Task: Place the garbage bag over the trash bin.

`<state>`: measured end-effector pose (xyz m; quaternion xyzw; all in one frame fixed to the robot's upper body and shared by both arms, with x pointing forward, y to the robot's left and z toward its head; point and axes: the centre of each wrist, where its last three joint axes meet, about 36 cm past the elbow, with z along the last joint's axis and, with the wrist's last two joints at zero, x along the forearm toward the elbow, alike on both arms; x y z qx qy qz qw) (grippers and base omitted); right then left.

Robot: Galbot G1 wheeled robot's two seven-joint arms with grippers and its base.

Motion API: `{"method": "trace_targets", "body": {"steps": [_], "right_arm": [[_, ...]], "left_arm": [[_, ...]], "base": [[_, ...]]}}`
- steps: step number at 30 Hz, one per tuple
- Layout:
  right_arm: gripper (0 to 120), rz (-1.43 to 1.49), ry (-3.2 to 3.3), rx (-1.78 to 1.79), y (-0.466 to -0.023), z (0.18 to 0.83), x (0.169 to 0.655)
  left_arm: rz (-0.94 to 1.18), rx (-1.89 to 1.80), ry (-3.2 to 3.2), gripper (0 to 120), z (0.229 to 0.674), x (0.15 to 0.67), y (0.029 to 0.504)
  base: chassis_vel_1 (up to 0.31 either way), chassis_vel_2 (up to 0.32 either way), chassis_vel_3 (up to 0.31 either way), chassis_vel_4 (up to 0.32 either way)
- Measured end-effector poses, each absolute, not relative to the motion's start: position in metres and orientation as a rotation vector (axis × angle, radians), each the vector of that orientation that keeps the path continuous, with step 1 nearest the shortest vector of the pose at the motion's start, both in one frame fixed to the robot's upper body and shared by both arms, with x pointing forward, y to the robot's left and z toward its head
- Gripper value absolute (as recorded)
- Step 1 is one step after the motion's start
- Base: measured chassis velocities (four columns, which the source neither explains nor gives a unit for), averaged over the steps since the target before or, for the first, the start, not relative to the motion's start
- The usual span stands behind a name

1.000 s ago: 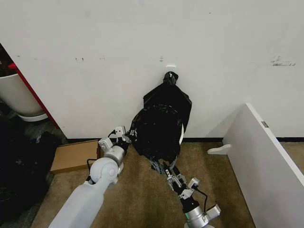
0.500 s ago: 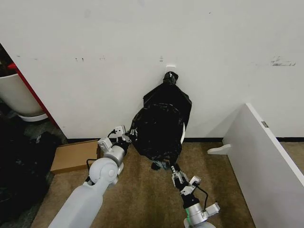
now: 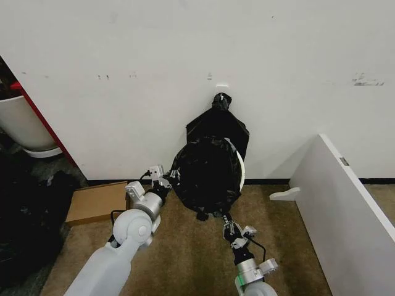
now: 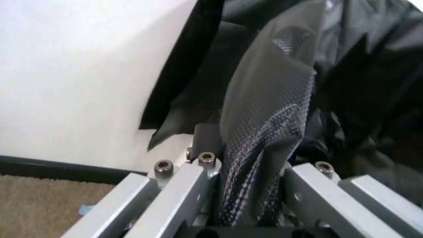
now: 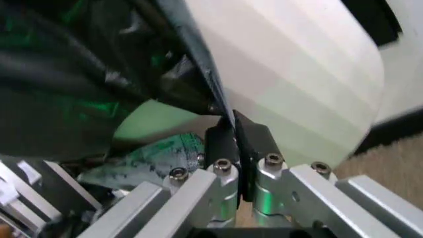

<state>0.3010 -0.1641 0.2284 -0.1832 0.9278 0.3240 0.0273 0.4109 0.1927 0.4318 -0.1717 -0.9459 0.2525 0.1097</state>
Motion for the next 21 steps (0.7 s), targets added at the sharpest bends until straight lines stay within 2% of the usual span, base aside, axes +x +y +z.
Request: {"method": "trace_targets", "body": {"steps": [7,9,11,13,18,20,21], "right_arm": [[0,0.827,2.880,-0.412,-0.188,0.236,0.326],[3,0.804,2.891,-0.375,-0.195,0.239,0.326],[14,0.765,2.899,-0.389,-0.202,0.238,0.320],[17,0.739,2.899,-0.409,-0.206,0.236,0.317],[38,0.481,2.849,-0.684,-0.238,0.212,0.296],[40,0.456,2.842,-0.707,-0.242,0.210,0.295],[47,0.363,2.821,-0.779,-0.258,0.201,0.294]], "left_arm": [[0.704,-0.517,-2.774,3,0.426,0.405,0.190],[0.701,-0.517,-2.773,3,0.426,0.405,0.190],[0.698,-0.518,-2.778,3,0.427,0.407,0.190],[0.697,-0.518,-2.781,3,0.428,0.409,0.191],[0.677,-0.507,-2.811,3,0.432,0.422,0.196],[0.675,-0.505,-2.813,3,0.432,0.423,0.197],[0.666,-0.499,-2.820,3,0.432,0.425,0.199]], "base": [[0.000,0.000,0.000,0.000],[0.000,0.000,0.000,0.000],[0.000,0.000,0.000,0.000],[0.000,0.000,0.000,0.000],[0.000,0.000,0.000,0.000],[0.000,0.000,0.000,0.000],[0.000,0.000,0.000,0.000]]}}
